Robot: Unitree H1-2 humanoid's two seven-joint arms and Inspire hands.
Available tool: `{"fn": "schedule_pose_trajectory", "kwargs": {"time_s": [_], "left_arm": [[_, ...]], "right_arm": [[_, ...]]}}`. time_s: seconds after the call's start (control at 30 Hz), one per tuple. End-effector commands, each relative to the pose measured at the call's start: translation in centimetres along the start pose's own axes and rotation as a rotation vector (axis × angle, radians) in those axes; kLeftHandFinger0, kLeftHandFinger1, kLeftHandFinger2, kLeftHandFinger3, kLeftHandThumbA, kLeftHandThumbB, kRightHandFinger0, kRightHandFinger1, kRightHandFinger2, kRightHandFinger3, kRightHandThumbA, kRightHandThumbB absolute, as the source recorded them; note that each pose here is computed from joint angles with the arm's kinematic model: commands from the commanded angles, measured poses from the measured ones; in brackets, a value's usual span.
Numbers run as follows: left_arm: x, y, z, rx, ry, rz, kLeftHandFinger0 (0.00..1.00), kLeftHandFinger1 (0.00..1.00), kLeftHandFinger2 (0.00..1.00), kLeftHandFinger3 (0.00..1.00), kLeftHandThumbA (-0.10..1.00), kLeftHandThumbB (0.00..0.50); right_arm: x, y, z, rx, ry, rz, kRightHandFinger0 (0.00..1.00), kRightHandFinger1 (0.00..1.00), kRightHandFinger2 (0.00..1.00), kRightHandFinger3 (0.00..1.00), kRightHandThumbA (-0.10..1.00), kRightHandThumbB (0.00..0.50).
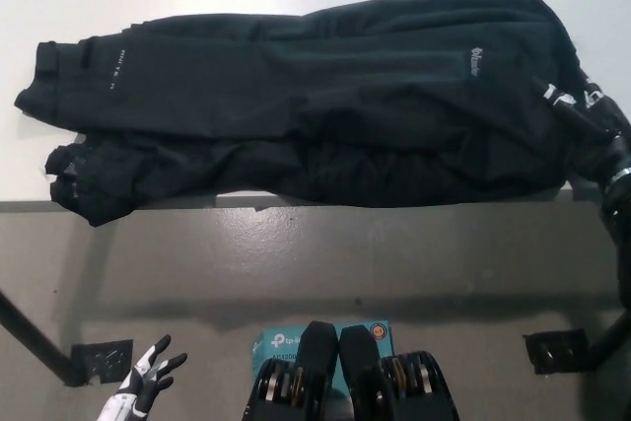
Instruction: The robot grabs the right edges of the black jacket on the table, and folds it in half
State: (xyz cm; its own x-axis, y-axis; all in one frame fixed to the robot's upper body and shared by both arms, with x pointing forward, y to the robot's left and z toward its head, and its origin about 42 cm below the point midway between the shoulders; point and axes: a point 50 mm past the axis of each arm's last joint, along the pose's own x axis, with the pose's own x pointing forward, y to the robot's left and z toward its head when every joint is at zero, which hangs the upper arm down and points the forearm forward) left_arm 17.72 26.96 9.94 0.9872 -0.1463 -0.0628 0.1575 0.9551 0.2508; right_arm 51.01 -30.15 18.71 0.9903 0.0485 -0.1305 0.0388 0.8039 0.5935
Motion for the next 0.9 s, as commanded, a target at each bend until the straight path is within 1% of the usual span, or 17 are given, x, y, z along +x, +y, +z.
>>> {"fn": "schedule_pose_trajectory", "kwargs": {"time_s": [0.0,0.07,0.1,0.13,0.17,0.2,0.23,0.27,0.3,0.37,0.4,0.47,0.6,0.67,0.73,0.77,0.87], "left_arm": [[-0.1,0.6,0.6,0.024,-0.049,-0.006,1.0,1.0,0.9,1.0,1.0,0.145],[-0.1,0.7,0.6,0.032,-0.057,-0.012,1.0,1.0,0.9,1.0,1.0,0.152],[0.1,0.7,0.6,0.025,-0.057,-0.012,1.0,1.0,0.9,1.0,1.0,0.154],[0.3,0.8,0.7,0.026,-0.059,-0.01,1.0,1.0,0.9,1.0,1.0,0.149],[0.3,0.8,0.7,0.027,-0.059,-0.009,1.0,1.0,0.9,1.0,1.0,0.147],[0.4,0.8,0.8,0.027,-0.063,-0.011,1.0,1.0,0.9,1.0,1.0,0.138],[0.5,0.9,0.8,0.029,-0.067,-0.014,1.0,1.0,0.91,1.0,1.0,0.123],[0.4,0.9,0.8,0.031,-0.067,-0.016,1.0,1.0,0.91,1.0,1.0,0.124],[0.4,0.9,0.8,0.033,-0.07,-0.016,1.0,1.0,0.91,1.0,1.0,0.124],[0.5,0.9,0.8,0.031,-0.075,-0.018,1.0,1.0,0.9,1.0,1.0,0.154],[0.6,1.0,0.9,0.033,-0.077,-0.019,1.0,1.0,0.9,1.0,1.0,0.155],[0.8,1.0,1.0,0.034,-0.077,-0.016,1.0,1.0,0.89,1.0,1.0,0.17],[1.3,1.0,1.0,0.038,-0.075,-0.019,1.0,1.0,0.89,1.0,1.0,0.19],[1.5,1.0,1.0,0.038,-0.077,-0.02,1.0,1.0,0.9,1.0,1.0,0.178],[2.0,0.9,1.3,0.031,-0.076,-0.003,1.0,1.0,0.96,1.0,1.0,0.191],[2.1,0.9,1.4,0.015,-0.077,0.008,1.0,1.0,1.0,1.0,1.0,0.184],[2.4,0.8,1.5,-0.032,-0.077,0.031,1.0,1.0,1.0,1.0,1.0,0.201]], "right_arm": [[1.4,3.7,2.0,0.043,-0.001,0.137,1.0,1.0,1.0,1.0,1.0,0.464],[1.3,4.5,1.8,-0.017,0.055,0.127,1.0,1.0,1.0,1.0,0.99,0.447],[1.5,5.2,1.9,-0.039,0.091,0.115,0.87,1.0,1.0,1.0,0.82,0.418],[1.9,5.5,2.1,-0.077,0.111,0.074,0.66,0.84,1.0,1.0,0.63,0.371],[2.1,5.6,2.1,-0.092,0.118,0.055,0.54,0.85,1.0,1.0,0.55,0.384],[2.4,6.1,2.1,-0.117,0.097,-0.031,0.23,0.55,0.74,0.74,0.13,0.199],[2.8,6.5,2.1,-0.16,0.072,-0.092,0.01,0.26,0.47,0.56,-0.08,0.27],[2.9,6.7,1.8,-0.221,0.051,-0.116,0.0,0.24,0.59,0.23,-0.1,0.223],[2.9,6.7,1.7,-0.24,0.038,-0.123,0.0,0.26,0.66,0.29,-0.1,0.223],[2.8,6.8,1.5,-0.226,0.011,-0.132,0.0,0.31,0.7,0.81,-0.1,0.17],[2.8,6.9,1.5,-0.223,0.006,-0.134,0.0,0.32,0.71,0.88,-0.1,0.164],[3.0,6.7,1.6,-0.215,-0.007,-0.135,0.0,0.35,0.75,0.84,-0.1,0.128],[3.1,6.4,2.1,-0.221,-0.046,-0.15,0.0,0.43,0.8,0.77,-0.1,0.143],[3.2,6.4,2.4,-0.222,-0.073,-0.168,0.0,0.44,0.8,0.74,-0.1,0.16],[3.3,6.7,3.0,-0.199,-0.099,-0.188,0.0,0.42,0.79,0.75,-0.1,0.171],[3.3,6.8,3.3,-0.188,-0.124,-0.183,0.0,0.39,0.77,0.71,-0.1,0.146],[3.2,6.9,4.5,-0.165,-0.183,-0.195,0.0,0.38,0.77,0.74,-0.1,0.114]]}}
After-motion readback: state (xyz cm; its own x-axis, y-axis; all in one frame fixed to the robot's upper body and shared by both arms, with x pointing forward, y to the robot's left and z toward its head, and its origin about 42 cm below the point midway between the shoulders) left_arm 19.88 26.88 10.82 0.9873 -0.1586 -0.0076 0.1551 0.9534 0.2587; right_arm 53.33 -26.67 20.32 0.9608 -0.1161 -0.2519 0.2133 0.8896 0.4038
